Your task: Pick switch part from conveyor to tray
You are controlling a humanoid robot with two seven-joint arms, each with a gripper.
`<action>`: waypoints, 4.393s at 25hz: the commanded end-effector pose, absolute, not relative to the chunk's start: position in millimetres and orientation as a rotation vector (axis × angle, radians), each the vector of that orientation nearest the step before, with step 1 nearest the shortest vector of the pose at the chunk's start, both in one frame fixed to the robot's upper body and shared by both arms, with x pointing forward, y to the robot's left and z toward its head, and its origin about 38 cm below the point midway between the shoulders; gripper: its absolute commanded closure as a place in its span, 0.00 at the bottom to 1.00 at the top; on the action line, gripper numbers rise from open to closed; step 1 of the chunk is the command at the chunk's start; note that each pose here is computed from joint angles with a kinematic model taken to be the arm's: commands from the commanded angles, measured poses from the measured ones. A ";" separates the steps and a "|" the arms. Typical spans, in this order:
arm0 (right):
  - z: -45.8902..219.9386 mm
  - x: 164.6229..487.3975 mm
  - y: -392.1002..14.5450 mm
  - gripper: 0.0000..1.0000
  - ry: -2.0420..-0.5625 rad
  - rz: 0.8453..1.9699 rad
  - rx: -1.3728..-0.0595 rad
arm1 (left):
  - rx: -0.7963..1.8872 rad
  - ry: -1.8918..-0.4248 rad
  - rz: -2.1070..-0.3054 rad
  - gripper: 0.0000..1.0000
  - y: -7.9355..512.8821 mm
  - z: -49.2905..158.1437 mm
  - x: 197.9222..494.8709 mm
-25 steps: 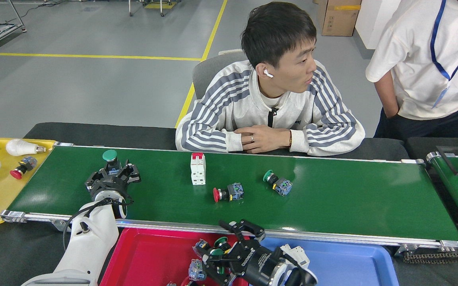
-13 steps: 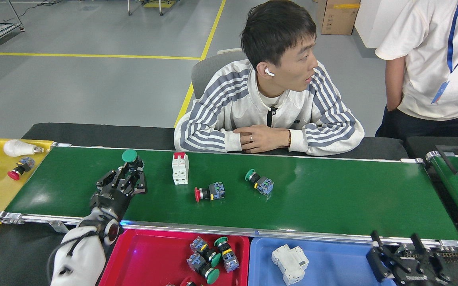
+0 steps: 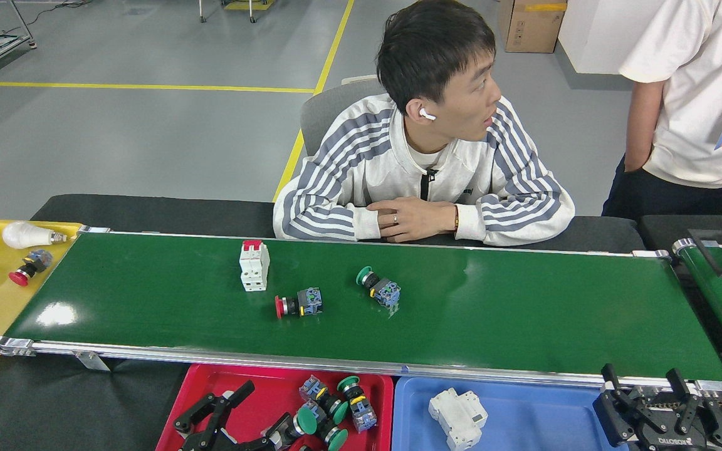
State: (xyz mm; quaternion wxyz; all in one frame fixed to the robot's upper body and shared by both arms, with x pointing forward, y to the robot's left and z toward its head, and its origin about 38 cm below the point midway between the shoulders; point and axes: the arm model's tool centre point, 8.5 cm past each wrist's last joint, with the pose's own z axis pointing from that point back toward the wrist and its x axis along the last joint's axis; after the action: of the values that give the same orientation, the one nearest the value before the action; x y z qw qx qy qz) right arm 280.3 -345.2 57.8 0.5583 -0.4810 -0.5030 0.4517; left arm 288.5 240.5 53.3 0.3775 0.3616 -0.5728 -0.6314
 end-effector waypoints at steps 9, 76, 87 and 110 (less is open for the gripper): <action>62.8 279.2 -346.7 0.00 -1.196 1.076 -1.146 | 1.211 -1.163 -1.349 0.00 307.3 59.9 320.1; 70.8 290.4 -331.0 0.00 -1.296 1.131 -1.102 | 0.656 -1.763 -1.814 0.42 -6.7 91.8 280.6; 76.5 289.7 -335.8 0.00 -1.295 1.123 -1.124 | 0.807 -1.618 -1.610 0.00 19.8 101.5 291.9; 78.1 289.5 -339.3 0.00 -1.296 1.116 -1.128 | 1.206 -0.963 -1.265 0.00 315.9 75.3 431.7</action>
State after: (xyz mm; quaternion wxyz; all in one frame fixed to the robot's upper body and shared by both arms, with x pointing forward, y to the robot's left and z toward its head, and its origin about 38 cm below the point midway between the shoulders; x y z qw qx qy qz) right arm 285.6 -337.8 68.3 0.5304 -0.4614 -0.5342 0.4696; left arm 421.4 305.6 66.9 0.5423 0.4955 -0.4096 -0.5410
